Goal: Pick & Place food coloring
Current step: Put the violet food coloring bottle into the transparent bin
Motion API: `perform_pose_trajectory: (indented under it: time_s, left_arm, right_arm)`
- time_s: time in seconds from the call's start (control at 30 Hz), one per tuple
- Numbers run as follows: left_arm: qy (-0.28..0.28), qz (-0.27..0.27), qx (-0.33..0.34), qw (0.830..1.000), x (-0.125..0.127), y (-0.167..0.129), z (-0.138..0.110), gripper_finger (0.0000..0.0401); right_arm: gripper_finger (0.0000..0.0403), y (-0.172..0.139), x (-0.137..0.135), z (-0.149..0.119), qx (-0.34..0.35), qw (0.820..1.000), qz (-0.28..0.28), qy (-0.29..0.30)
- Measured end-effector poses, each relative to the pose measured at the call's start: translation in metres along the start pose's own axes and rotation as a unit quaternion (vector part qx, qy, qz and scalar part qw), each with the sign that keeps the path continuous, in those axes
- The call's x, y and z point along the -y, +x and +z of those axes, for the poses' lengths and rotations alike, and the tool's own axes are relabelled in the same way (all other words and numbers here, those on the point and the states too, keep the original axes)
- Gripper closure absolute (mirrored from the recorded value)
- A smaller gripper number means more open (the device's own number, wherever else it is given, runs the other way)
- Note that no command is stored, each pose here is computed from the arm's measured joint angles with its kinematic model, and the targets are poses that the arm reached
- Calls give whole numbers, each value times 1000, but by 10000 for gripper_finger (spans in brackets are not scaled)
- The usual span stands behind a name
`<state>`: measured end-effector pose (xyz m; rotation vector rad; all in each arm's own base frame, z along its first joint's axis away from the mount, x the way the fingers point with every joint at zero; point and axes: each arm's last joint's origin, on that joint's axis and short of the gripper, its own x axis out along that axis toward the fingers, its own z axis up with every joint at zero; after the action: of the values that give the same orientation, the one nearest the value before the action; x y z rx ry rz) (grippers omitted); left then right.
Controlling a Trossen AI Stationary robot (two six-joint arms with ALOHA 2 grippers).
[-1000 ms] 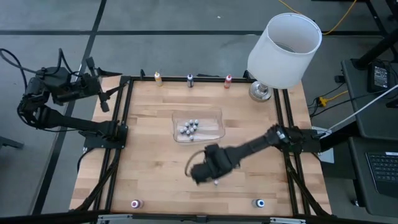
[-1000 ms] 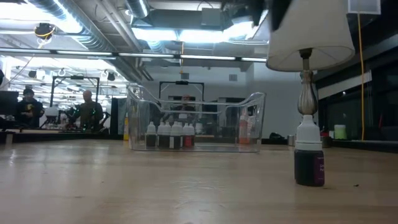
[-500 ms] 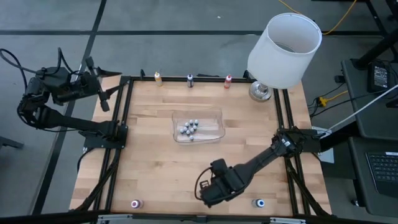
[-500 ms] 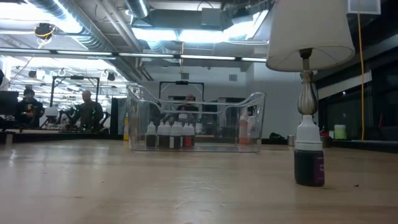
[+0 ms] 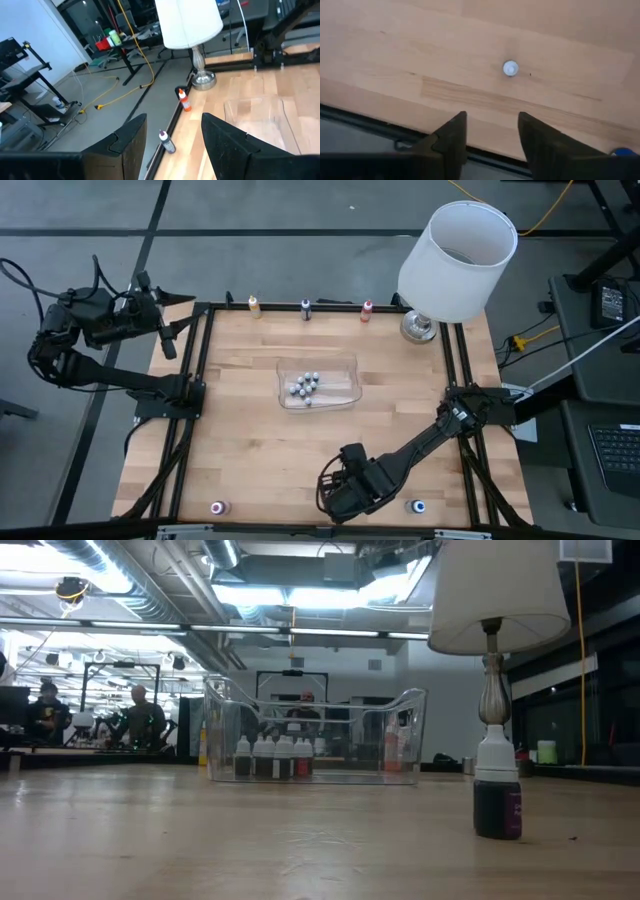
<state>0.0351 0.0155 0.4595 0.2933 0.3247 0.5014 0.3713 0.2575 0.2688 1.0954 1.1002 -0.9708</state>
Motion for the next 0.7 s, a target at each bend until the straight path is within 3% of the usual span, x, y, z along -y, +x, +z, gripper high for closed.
perform_pose_trajectory:
  time_s: [0.27,0.43,0.7]
  left_arm:
    - [1,-20,-13,1000,2,0,-3,217]
    - [1,-33,-10,999,2,0,-3,217]
    - [0,-36,-9,999,3,0,-3,217]
  right_arm:
    - [166,53,-11,1,-15,998,-64,8]
    - [168,73,-18,16,-9,996,-91,12]
    - [204,97,-17,25,-22,989,-146,-12]
